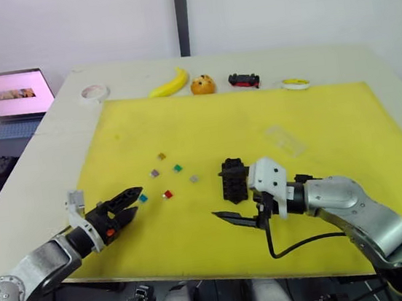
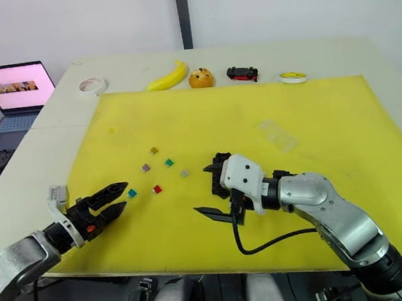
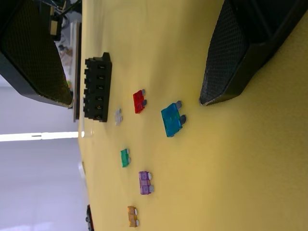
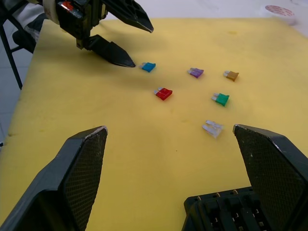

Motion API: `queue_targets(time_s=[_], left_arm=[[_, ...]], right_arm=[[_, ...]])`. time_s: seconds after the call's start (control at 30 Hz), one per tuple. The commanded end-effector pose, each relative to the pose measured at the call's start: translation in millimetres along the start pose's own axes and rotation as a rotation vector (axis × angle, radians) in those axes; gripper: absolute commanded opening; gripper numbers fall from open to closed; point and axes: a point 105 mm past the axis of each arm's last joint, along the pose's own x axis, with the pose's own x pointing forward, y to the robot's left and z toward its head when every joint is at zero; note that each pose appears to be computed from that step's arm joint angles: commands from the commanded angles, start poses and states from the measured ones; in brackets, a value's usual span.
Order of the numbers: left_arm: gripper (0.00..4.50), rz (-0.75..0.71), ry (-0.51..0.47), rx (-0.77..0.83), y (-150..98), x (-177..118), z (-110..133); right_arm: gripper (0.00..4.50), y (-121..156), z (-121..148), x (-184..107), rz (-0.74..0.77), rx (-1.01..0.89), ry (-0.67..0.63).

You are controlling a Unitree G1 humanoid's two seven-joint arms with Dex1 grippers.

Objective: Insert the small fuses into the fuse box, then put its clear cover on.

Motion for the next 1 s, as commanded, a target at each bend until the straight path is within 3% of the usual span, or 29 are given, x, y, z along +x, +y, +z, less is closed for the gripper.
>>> queue_targets(time_s=[0.03,0.57,1.0], left_arm=[[4.44,0.0,-0.009,-0.038,4,5,1],[4.44,-0.05,0.026,-0.043,-7,20,-2],[4.44,-0.034,0.055,-0.062,-3,24,-7]], right_arm=[[4.5,0,10,-4,-0.011,-0.033,-0.026],[4.5,-4,9,-6,-0.025,-0.026,-0.015],[4.5,-3,10,-4,-0.026,-0.015,-0.026]])
